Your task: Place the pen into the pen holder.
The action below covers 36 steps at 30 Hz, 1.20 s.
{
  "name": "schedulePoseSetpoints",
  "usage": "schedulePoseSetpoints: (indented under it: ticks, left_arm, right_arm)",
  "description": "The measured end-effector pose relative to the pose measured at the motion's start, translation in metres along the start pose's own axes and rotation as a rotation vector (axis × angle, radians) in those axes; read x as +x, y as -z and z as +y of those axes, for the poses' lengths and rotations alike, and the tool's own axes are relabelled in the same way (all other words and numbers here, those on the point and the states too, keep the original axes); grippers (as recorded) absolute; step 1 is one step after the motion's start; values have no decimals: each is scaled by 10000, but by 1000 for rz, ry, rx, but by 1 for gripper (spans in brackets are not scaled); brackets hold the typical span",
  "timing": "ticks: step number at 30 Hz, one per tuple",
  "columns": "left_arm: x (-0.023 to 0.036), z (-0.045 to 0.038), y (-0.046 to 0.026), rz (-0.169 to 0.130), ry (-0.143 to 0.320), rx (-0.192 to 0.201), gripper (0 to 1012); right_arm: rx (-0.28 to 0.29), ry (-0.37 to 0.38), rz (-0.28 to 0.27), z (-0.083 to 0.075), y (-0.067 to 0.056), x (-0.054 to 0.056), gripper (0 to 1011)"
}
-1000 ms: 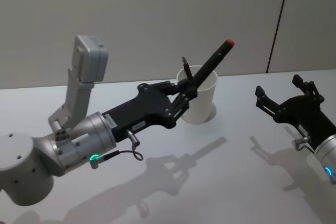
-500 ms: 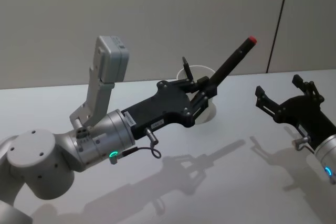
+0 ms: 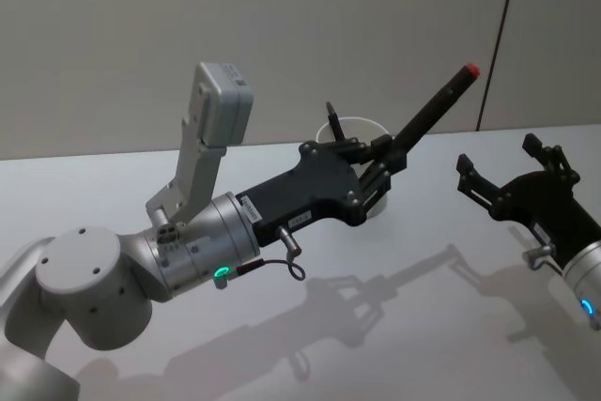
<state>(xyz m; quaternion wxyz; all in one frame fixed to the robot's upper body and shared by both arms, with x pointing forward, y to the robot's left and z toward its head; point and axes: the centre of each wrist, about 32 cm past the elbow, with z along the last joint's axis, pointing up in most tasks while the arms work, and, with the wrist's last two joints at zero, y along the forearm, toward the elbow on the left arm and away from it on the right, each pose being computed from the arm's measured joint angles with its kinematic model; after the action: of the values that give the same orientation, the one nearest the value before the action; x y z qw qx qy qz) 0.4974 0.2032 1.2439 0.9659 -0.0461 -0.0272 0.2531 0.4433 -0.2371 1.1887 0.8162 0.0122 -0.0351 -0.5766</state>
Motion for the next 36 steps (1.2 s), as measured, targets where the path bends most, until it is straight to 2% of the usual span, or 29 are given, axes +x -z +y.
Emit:
schedulePoseSetpoints:
  ticks: [22, 32, 36]
  left_arm:
    - [0, -63, 6, -15, -6, 6, 185]
    - [0, -69, 7, -16, -7, 7, 185]
    - [0, -70, 8, -17, -7, 7, 185]
  right_arm:
    - [0, -9, 7, -11, -5, 5, 1001]
    - [4, -79, 73, -118, -56, 42, 1001]
    - [6, -116, 126, -196, -91, 66, 1001]
